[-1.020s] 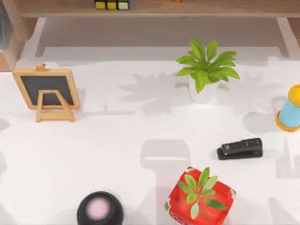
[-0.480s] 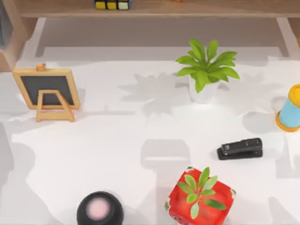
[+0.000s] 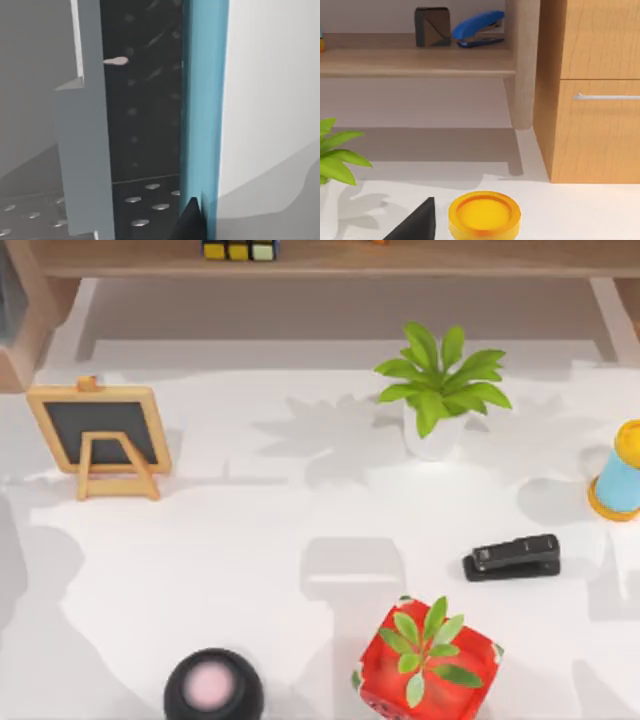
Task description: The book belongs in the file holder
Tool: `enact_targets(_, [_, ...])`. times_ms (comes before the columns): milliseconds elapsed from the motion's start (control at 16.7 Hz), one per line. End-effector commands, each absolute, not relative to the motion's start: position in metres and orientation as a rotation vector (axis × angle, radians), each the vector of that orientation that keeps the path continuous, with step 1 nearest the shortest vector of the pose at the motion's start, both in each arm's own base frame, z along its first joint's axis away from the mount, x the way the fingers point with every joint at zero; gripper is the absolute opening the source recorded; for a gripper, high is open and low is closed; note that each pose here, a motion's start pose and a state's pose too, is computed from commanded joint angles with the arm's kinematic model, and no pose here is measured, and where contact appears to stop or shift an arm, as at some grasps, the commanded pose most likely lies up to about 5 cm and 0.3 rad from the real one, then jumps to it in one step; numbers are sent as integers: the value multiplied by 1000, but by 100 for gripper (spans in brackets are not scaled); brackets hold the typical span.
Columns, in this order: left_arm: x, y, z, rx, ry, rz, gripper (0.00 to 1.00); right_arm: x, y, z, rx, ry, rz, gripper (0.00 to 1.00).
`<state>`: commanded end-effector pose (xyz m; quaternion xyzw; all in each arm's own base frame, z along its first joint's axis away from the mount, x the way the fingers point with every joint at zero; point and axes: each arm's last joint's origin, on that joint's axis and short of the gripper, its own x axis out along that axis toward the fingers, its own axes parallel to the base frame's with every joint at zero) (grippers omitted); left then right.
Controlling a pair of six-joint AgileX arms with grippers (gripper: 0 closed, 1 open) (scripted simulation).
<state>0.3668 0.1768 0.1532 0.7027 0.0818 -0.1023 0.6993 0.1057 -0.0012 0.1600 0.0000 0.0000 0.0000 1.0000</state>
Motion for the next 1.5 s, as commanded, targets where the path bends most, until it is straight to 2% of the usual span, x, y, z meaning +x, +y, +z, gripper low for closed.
enact_targets(360, [377,176,148,1561,190,-235,0,106,-1,160,0,0,0,100])
enact_targets(1140, [377,176,148,1561,190,-235,98,106,-1,160,0,0,0,100])
enact_targets(1500, [377,176,148,1561,190,-235,100,106,-1,160,0,0,0,100])
